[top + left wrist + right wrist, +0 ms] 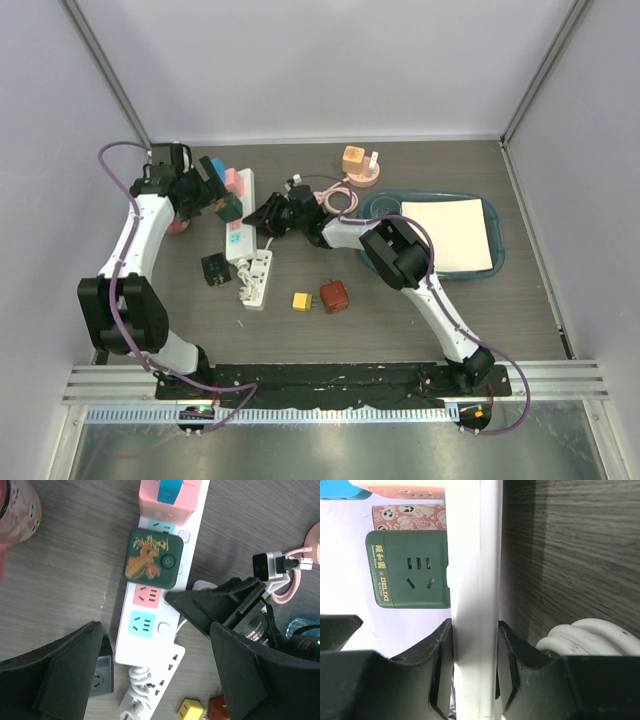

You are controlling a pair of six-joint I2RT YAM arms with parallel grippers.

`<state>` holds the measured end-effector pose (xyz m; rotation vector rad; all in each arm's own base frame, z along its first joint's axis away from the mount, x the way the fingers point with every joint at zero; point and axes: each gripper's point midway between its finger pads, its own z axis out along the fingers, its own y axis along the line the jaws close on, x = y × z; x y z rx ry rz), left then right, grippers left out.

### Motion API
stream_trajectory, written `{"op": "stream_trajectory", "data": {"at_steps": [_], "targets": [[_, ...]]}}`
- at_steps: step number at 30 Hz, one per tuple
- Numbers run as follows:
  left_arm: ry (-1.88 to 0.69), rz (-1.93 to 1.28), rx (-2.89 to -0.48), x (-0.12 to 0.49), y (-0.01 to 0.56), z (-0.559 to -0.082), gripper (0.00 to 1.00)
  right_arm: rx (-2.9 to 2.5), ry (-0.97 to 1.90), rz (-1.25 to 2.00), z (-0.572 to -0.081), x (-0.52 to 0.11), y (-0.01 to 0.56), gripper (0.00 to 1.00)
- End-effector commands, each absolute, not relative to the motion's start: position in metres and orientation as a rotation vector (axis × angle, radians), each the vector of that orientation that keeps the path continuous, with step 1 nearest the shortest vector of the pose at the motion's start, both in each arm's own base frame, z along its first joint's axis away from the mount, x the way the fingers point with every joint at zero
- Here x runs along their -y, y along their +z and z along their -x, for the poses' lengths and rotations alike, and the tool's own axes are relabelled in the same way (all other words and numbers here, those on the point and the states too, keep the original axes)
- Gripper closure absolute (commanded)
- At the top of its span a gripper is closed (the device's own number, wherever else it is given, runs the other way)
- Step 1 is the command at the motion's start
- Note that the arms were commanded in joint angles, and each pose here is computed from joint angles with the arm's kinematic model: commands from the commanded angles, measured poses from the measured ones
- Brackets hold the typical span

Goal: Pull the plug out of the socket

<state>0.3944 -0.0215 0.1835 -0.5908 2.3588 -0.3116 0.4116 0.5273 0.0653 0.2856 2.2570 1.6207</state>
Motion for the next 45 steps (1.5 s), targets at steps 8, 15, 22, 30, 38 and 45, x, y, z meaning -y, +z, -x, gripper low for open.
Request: {"op": "stream_trajectory", "data": {"at_steps": [8, 15, 22, 30, 38, 45], "targets": [[-0.386, 0.459, -2.392, 0.034, 0.160, -0.426, 0.12, -1.967, 1.897, -0.117, -0.397, -0.538, 0.200, 0.99], [-0.358, 0.464, -2.441, 0.031, 0.135, -0.427, 0.13, -1.948, 1.944, -0.089, -0.389, -0.538, 0.206, 0.99], [-0.367, 0.449, -2.464, 0.033, 0.127, -0.428, 0.14, -1.945, 1.993, -0.062, -0.375, -0.541, 0.207, 0.99], [-0.350, 0.453, -2.487, 0.032, 0.119, -0.426, 0.24, -1.911, 2.021, -0.059, -0.369, -0.539, 0.214, 0.99], [-0.364, 0.452, -2.503, 0.034, 0.115, -0.424, 0.44, -1.905, 2.019, -0.055, -0.366, -0.540, 0.215, 0.99], [-0.384, 0.454, -2.525, 0.037, 0.113, -0.420, 0.70, -1.911, 2.029, -0.067, -0.365, -0.542, 0.210, 0.99]]}}
